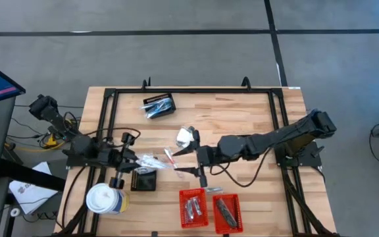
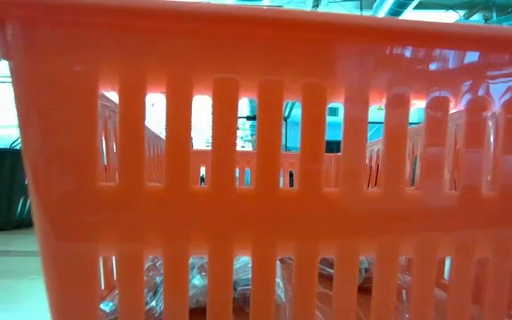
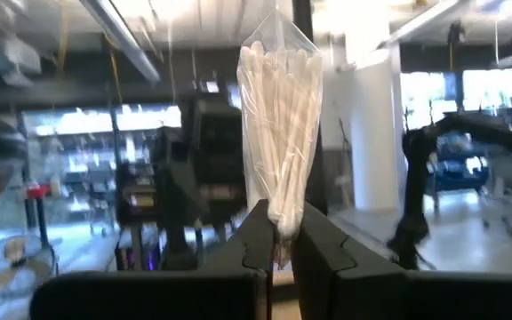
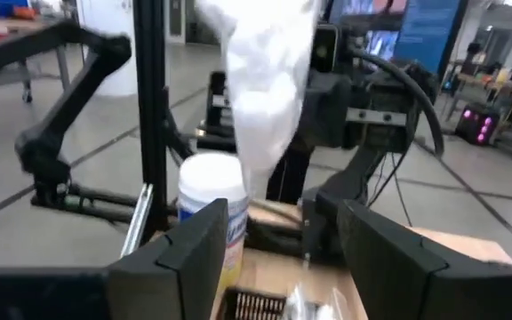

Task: Pick & Place Travel size toiletries
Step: Put the cotton pack into the bottom black bin

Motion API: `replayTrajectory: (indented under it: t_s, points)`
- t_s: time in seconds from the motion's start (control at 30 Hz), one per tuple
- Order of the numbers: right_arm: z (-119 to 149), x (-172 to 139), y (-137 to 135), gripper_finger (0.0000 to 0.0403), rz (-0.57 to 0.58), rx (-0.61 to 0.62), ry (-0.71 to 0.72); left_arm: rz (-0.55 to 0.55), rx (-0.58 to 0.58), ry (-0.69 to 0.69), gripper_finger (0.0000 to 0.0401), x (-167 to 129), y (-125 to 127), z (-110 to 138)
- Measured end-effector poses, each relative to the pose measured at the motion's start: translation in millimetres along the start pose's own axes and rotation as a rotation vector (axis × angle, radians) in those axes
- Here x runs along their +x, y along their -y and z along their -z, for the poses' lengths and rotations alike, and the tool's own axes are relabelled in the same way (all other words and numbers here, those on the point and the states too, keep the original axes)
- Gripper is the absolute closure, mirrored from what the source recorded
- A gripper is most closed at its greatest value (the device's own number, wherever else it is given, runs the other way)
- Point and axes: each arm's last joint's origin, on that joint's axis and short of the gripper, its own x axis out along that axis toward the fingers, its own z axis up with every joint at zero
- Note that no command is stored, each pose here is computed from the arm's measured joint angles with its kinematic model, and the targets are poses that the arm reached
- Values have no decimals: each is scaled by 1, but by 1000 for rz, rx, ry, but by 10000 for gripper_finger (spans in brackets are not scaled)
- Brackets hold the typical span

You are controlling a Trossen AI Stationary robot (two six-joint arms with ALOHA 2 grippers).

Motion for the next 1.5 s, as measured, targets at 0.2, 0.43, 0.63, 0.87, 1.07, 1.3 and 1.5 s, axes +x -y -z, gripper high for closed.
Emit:
replayTrajectory:
  t_s: [0.2,0.43,0.63,0.87,1.07,1.3,1.5]
  points:
    - [-6,4,0,193,-6,-7,102,-40,31,53,390,1,-2,1]
    - [-13,3,0,191,-4,-3,180,-53,37,59,390,3,-4,2]
    - [-13,3,4,189,4,-3,179,-58,65,124,390,4,-7,-3]
    - [-14,4,18,187,43,0,198,-34,73,149,391,15,-15,5]
    - [-8,11,19,186,49,6,203,-61,73,140,391,23,-18,15]
    - [9,26,17,189,49,7,192,-57,67,140,391,24,-18,16]
    - [5,24,16,189,49,2,211,-51,69,137,390,24,-17,16]
